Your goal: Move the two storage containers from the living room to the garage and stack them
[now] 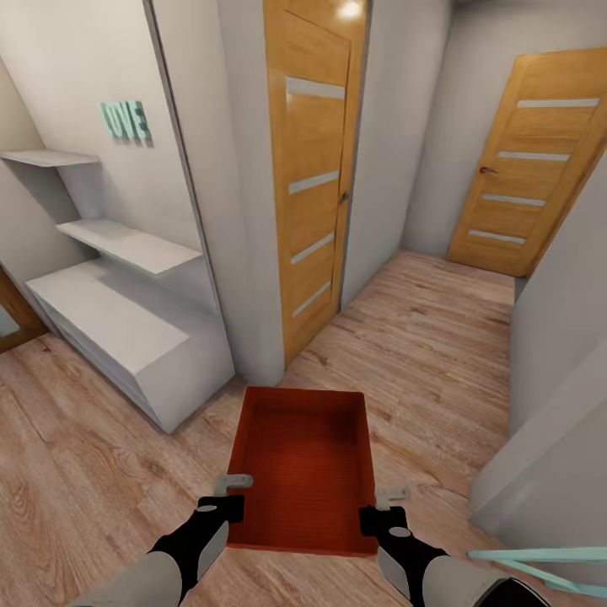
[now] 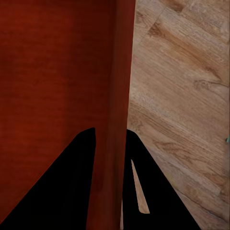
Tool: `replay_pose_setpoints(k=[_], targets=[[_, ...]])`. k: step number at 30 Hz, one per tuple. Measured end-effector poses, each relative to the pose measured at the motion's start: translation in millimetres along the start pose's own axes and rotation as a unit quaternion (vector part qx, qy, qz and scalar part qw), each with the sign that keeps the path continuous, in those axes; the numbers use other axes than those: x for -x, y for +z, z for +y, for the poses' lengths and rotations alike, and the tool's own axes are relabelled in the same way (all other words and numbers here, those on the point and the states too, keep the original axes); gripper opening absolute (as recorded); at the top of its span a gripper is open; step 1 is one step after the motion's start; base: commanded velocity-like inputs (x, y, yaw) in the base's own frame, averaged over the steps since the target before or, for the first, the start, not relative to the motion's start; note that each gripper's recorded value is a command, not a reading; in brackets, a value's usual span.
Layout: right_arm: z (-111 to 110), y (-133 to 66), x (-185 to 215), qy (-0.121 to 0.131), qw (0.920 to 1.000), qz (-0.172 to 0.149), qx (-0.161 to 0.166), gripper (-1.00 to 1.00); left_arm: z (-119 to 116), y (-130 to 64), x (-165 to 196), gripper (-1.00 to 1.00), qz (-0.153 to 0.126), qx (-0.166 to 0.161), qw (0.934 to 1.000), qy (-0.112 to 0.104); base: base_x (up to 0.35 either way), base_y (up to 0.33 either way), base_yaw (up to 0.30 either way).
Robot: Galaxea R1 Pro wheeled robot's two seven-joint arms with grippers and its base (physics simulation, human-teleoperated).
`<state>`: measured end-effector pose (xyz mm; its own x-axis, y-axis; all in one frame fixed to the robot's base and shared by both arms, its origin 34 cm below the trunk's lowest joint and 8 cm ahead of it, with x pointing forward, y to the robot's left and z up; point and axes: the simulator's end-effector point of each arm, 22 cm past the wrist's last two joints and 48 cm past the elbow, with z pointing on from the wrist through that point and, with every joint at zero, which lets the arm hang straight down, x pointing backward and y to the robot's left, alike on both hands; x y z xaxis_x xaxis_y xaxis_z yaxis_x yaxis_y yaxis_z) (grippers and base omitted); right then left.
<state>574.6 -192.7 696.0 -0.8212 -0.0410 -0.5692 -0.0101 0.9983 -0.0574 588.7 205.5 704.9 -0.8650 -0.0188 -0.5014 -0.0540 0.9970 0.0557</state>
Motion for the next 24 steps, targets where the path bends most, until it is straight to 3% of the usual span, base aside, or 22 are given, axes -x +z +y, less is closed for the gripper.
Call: replay_pose_setpoints(k=[5, 24], targets=[[1.7, -0.4, 0.1, 0.0, 1.0, 0.0, -0.001, -1.0, 1.7, 0.5, 0.2, -1.0, 0.0, -0.002, 1.0, 0.0, 0.322, 0.0, -0.121], [-0.2, 0.0, -0.1, 0.0, 1.0, 0.0, 0.0, -1.0, -0.2, 0.0, 0.1, -1.0, 0.0, 0.0, 1.0, 0.0, 0.322, 0.0, -0.238]])
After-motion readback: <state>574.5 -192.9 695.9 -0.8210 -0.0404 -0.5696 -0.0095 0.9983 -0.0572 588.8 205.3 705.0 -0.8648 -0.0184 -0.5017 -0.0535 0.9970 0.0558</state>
